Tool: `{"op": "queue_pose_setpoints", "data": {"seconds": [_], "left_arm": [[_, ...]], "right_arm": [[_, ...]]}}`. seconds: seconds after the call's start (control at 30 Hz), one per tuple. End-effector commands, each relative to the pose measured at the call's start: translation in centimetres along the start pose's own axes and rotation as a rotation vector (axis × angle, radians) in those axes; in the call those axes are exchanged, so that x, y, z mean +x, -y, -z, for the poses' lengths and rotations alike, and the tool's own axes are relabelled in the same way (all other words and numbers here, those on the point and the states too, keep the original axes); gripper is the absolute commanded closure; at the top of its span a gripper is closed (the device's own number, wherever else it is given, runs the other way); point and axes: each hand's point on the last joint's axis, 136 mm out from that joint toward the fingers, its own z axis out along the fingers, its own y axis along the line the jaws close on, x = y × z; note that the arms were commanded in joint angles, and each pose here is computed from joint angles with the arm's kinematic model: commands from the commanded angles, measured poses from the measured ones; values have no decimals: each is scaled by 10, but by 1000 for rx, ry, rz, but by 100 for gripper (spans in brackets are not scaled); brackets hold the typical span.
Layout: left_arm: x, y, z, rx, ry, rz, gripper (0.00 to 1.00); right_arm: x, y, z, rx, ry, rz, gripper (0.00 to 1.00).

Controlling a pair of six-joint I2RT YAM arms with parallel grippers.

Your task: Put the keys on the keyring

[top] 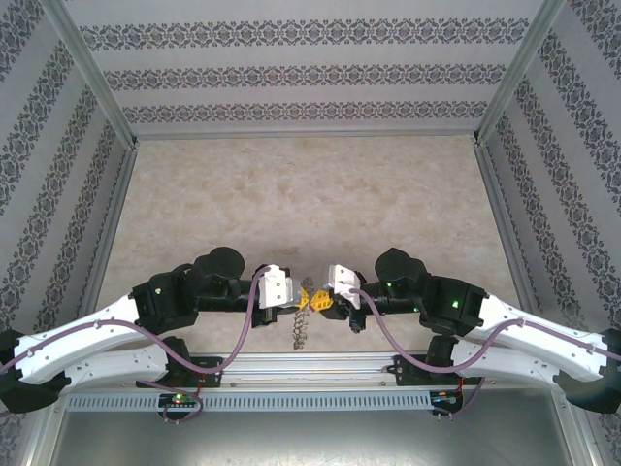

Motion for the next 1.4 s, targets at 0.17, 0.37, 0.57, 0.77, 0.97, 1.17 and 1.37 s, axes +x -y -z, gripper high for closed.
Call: {"op": "queue_pose_setpoints", "data": {"seconds": [0.17,0.37,0.57,0.77,0.97,1.17,1.37], "left_arm": [[-33,5,8,24,146,-32,100],[-35,6,10,28,160,-27,100],[-37,5,15,9,174,-34,100],[-39,5,17,4,204,-33,100],[-48,11,15,36,326,11,100],[-48,13,17,40,370,12,100],[-51,16,20,52,393,2,100]], "right_arm": [[-4,6,-1,10,21,-6,100],[-4,9,-5,0,28,-18,100],[-7,6,2,-2,45,-22,100],[-16,1,25,23,133,-13,74],[-28,-12,27,-8,207,49,68],[-33,-16,18,-50,211,63,68],[-27,-10,5,-38,171,56,74]]}}
